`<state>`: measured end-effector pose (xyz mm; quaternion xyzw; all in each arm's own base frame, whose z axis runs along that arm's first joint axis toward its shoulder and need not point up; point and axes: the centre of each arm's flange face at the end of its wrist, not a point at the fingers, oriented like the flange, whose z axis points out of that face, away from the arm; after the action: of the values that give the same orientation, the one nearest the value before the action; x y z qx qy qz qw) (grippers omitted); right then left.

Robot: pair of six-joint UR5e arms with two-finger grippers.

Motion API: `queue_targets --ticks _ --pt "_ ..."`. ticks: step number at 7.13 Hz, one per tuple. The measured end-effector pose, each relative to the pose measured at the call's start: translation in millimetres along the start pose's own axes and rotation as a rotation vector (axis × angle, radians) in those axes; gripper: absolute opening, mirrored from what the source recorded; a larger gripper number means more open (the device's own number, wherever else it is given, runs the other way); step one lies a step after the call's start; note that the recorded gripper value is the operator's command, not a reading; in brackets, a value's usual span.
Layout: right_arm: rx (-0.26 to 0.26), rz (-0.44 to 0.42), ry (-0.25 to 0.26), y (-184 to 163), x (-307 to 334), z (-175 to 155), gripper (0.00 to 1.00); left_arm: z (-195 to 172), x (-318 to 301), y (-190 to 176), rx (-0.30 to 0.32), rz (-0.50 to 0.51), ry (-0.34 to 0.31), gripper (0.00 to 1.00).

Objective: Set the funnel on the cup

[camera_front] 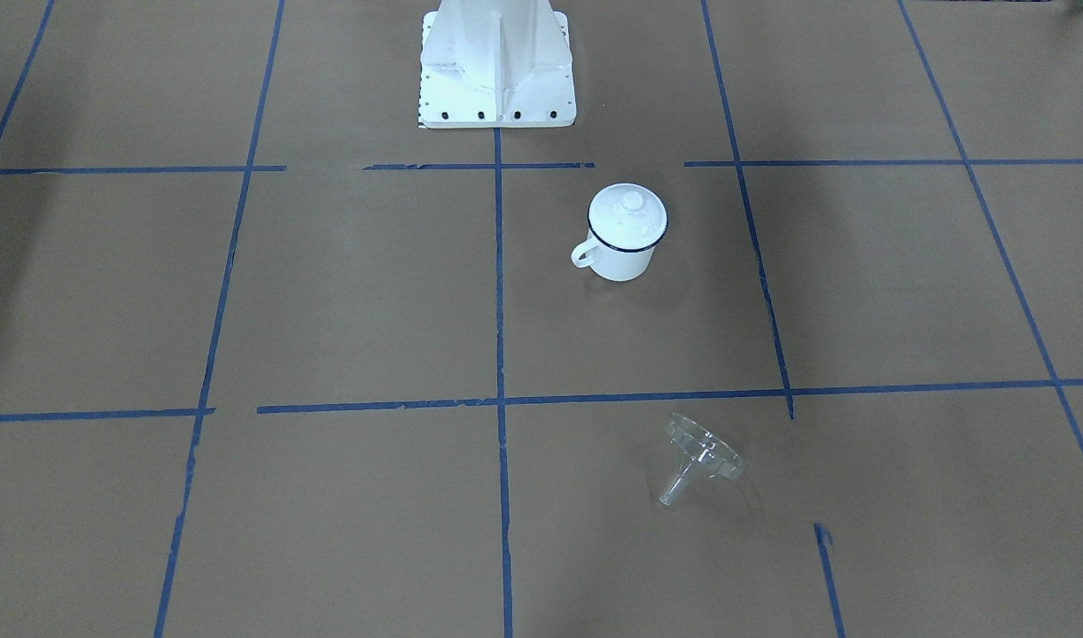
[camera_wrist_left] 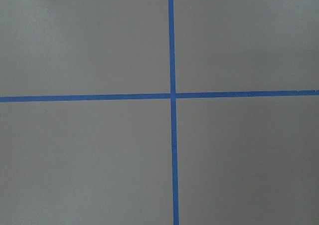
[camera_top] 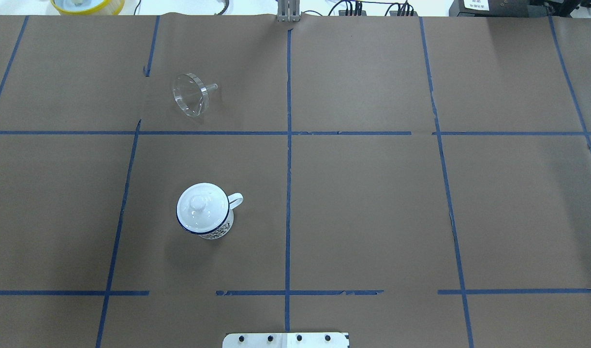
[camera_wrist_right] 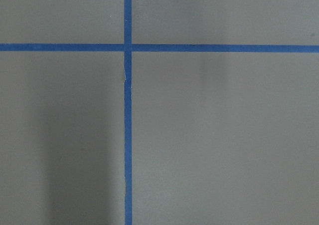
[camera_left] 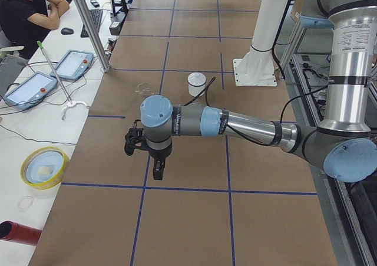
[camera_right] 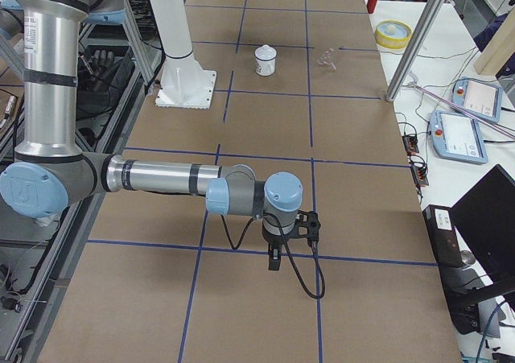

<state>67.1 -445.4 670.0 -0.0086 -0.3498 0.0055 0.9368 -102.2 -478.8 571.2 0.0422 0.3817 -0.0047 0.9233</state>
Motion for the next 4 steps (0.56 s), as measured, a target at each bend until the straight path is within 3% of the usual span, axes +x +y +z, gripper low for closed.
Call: queue_targets --ticks 2,4 --pt "-0.001 0.001 0.0 0 0 0 1.0 1 14 -12 0.002 -0.021 0.003 1.0" --pt "-0.001 0.001 0.0 0 0 0 1.0 18 85 -49 -0.007 -0.062 0.019 1.0"
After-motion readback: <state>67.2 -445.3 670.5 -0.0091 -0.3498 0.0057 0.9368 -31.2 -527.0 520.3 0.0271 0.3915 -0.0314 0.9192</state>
